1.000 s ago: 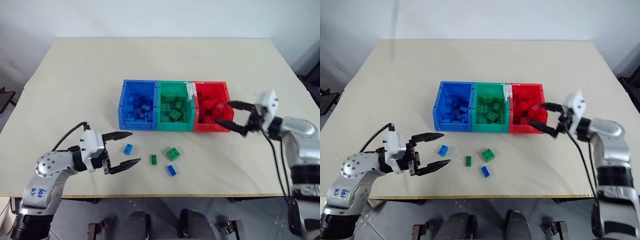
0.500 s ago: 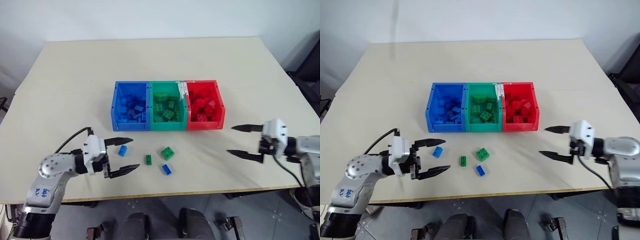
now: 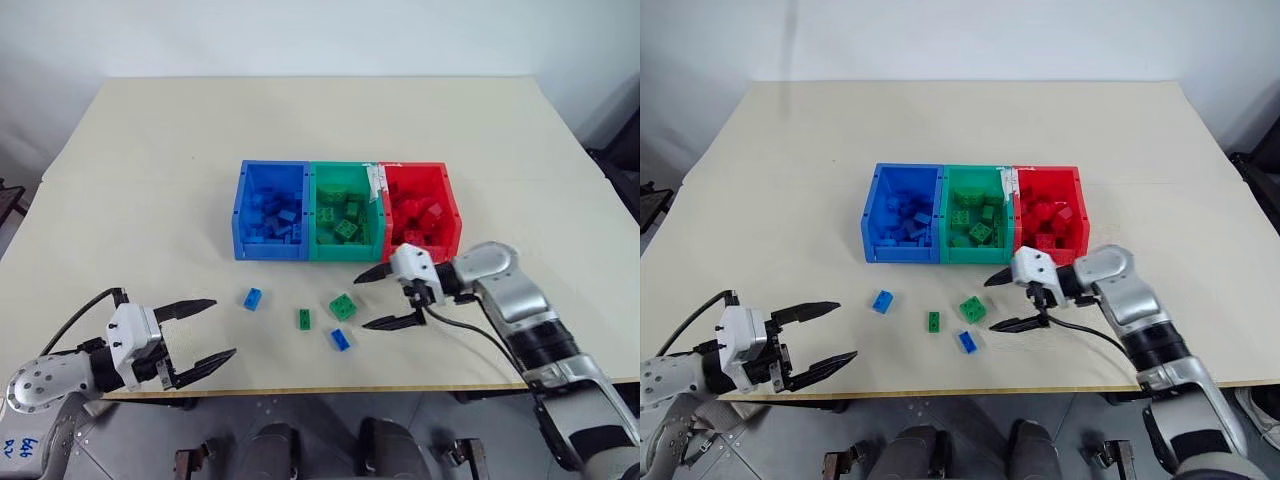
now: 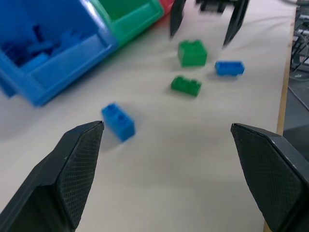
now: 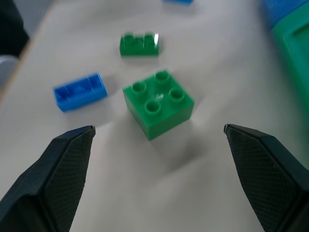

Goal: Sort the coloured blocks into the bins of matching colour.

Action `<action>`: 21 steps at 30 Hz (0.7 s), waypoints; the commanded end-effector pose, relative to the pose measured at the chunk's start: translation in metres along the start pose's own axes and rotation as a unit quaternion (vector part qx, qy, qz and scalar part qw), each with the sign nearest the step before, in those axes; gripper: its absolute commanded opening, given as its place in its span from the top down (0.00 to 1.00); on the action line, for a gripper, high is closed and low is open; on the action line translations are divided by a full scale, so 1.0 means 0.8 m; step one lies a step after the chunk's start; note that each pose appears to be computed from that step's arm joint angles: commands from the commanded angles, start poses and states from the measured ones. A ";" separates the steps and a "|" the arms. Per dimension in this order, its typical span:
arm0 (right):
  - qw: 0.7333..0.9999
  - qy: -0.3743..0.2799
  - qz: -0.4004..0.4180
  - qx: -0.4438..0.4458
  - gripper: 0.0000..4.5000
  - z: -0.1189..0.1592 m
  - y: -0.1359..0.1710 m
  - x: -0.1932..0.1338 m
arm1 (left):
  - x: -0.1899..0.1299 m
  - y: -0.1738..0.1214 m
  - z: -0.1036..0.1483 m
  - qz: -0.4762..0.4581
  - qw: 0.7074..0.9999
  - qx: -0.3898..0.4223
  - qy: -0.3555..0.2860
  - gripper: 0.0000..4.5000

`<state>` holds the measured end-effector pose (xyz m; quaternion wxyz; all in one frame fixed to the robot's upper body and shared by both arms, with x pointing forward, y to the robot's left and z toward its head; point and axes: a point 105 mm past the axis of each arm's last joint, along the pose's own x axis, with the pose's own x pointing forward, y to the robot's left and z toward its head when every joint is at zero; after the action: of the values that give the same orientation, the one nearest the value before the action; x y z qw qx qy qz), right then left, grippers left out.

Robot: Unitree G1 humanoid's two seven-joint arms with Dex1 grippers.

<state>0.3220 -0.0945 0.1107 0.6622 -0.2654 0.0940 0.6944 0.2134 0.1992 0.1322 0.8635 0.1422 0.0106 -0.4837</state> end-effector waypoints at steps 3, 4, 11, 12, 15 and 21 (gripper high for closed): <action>1.000 -0.007 0.003 -0.022 0.01 0.009 -0.008 0.016 | 0.011 -0.013 0.014 -0.012 1.000 0.002 -0.022 0.00; 1.000 -0.010 0.004 -0.023 0.01 0.010 -0.008 0.018 | 0.012 -0.013 0.014 -0.011 1.000 0.001 -0.022 0.00; 0.999 -0.040 -0.002 -0.033 0.45 0.017 -0.008 0.023 | 0.014 -0.012 0.015 -0.011 1.000 0.002 -0.025 0.00; 0.998 -0.045 -0.002 -0.033 0.51 0.018 -0.008 0.023 | 0.015 -0.011 0.015 -0.011 1.000 0.003 -0.025 0.00; 0.997 -0.067 -0.005 -0.034 0.69 0.024 -0.007 0.016 | 0.017 -0.008 0.016 -0.011 1.000 0.006 -0.028 0.00; 0.981 -0.178 -0.081 -0.004 0.68 0.068 -0.030 -0.018 | 0.018 0.001 0.023 -0.001 0.999 0.011 -0.040 0.00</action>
<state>0.3290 -0.0788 0.1408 0.7061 -0.1720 -0.0020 0.6869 0.2204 0.1846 0.1416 0.8606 0.1398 -0.0133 -0.4896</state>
